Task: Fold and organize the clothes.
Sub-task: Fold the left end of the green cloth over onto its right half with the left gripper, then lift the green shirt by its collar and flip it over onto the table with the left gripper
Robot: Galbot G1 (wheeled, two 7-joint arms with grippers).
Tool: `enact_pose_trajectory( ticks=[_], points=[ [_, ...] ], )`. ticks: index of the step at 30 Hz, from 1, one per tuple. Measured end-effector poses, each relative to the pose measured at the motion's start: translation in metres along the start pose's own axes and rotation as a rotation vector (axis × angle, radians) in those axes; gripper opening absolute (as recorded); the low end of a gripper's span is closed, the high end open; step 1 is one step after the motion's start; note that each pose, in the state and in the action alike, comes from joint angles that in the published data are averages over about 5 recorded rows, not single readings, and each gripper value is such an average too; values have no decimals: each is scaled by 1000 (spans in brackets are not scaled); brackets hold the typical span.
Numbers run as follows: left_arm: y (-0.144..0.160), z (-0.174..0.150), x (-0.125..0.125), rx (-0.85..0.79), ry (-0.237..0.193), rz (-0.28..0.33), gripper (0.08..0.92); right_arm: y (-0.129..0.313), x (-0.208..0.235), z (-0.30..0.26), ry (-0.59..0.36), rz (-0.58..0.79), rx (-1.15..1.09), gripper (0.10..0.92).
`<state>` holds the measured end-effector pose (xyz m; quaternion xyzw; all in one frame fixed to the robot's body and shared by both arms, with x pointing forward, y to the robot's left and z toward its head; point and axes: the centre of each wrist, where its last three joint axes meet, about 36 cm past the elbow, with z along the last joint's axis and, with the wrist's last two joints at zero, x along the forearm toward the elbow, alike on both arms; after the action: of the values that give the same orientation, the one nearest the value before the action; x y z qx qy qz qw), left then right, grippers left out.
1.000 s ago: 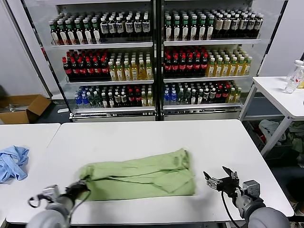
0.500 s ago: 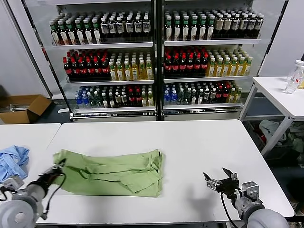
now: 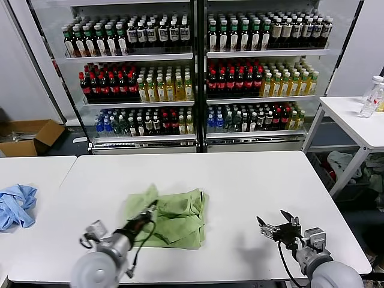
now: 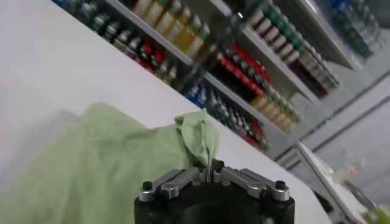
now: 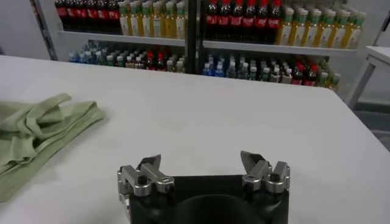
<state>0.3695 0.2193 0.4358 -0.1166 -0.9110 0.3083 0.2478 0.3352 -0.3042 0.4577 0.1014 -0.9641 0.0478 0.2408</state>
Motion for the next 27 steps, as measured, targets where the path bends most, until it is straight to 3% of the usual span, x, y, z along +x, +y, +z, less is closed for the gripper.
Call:
enact_pose_trajectory(
  ticks=[6, 11, 14, 19, 23, 27],
  points=[
    [-14, 14, -18, -92, 22, 12, 373, -1, -4, -1, -5, -2, 0, 823],
    [-17, 15, -13, -157, -1, -3, 520, -2, -9, -1, -5, -3, 3, 823],
    [-6, 10, -8, -200, -34, -67, 607, -2, -11, -2, -7, -5, 4, 823],
    [30, -1, -4, -272, -79, -225, 751, -1, -13, -3, -11, -8, 5, 823],
    [59, -7, 1, -307, -77, -326, 815, -1, -14, -3, -12, -6, 7, 823],
    [75, -8, 5, -311, -51, -366, 814, -1, -13, -3, -12, -2, 6, 823]
  ],
)
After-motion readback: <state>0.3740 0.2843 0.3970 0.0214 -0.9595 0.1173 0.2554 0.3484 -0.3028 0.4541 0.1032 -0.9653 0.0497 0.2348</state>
